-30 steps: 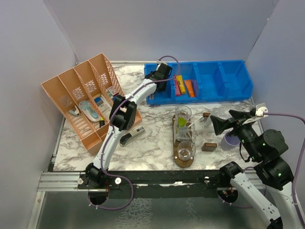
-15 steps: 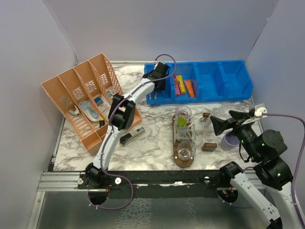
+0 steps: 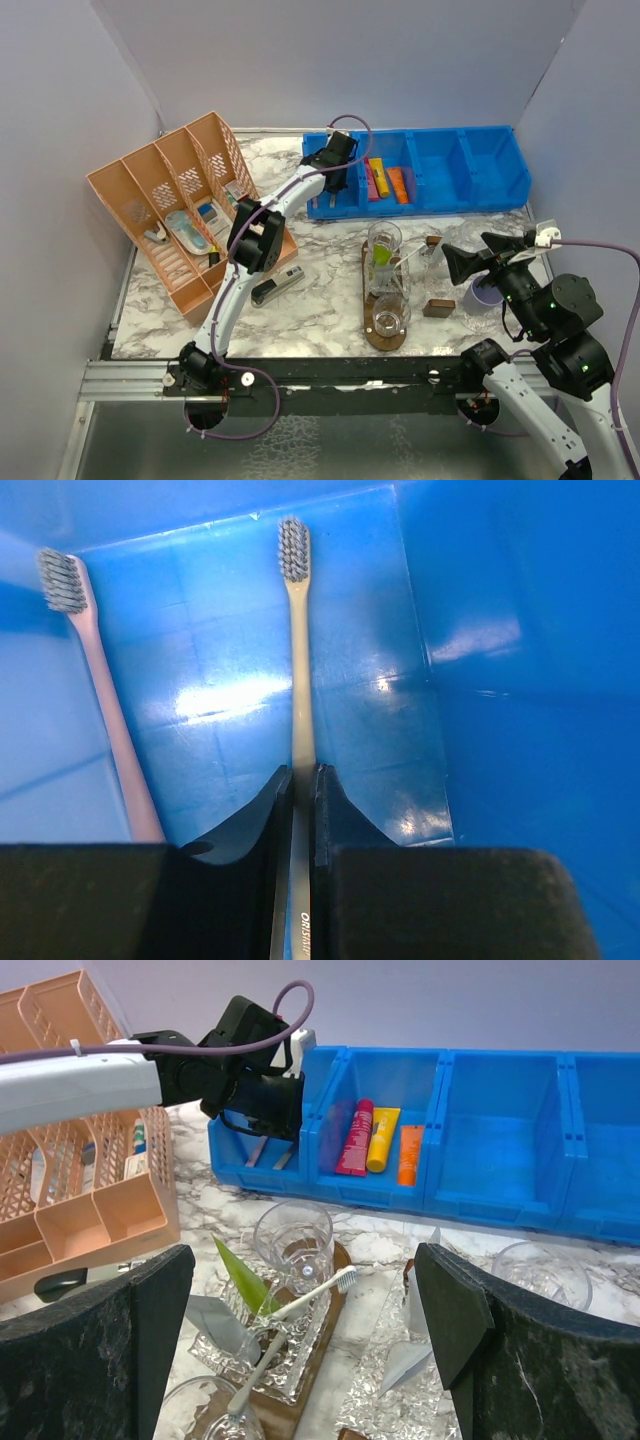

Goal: Prepare toiletry sets of a toothbrush and toothpaste on the tray
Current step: Pick up the toothbrush from the storage box.

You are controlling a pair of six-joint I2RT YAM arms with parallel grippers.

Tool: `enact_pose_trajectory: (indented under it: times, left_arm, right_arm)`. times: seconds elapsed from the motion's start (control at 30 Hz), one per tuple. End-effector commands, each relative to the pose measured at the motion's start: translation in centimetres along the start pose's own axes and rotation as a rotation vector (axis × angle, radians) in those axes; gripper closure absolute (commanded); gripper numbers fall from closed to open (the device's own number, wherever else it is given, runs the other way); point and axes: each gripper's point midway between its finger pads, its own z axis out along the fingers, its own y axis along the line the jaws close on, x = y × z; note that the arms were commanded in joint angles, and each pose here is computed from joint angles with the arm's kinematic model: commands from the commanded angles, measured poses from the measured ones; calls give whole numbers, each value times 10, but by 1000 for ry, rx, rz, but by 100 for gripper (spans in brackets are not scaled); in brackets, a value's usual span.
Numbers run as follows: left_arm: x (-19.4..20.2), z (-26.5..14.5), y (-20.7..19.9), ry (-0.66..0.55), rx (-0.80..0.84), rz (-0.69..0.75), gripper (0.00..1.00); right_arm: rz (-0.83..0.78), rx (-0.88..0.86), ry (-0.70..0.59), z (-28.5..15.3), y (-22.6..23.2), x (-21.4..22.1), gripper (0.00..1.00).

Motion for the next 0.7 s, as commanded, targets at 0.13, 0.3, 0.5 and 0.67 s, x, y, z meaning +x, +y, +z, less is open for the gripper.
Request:
enact_pose_trajectory:
  times: [0.13,0.3,0.5,0.67]
  left_arm:
    - [-10,-27,6,5,-16,83,100]
    - [-32,-44,2,-58,2,88,100]
    - [-36,-46,4,-70,6,85,100]
    - [-38,-49,2,-76,19,78,100]
  right_arm:
    - [-10,19,-11,2,-4,-1,7]
    - [-10,28,-7,1,-5,0,7]
    - [-9,32,-7,1,-6,1,7]
    - [-12,36,-1,2,-7,2,7]
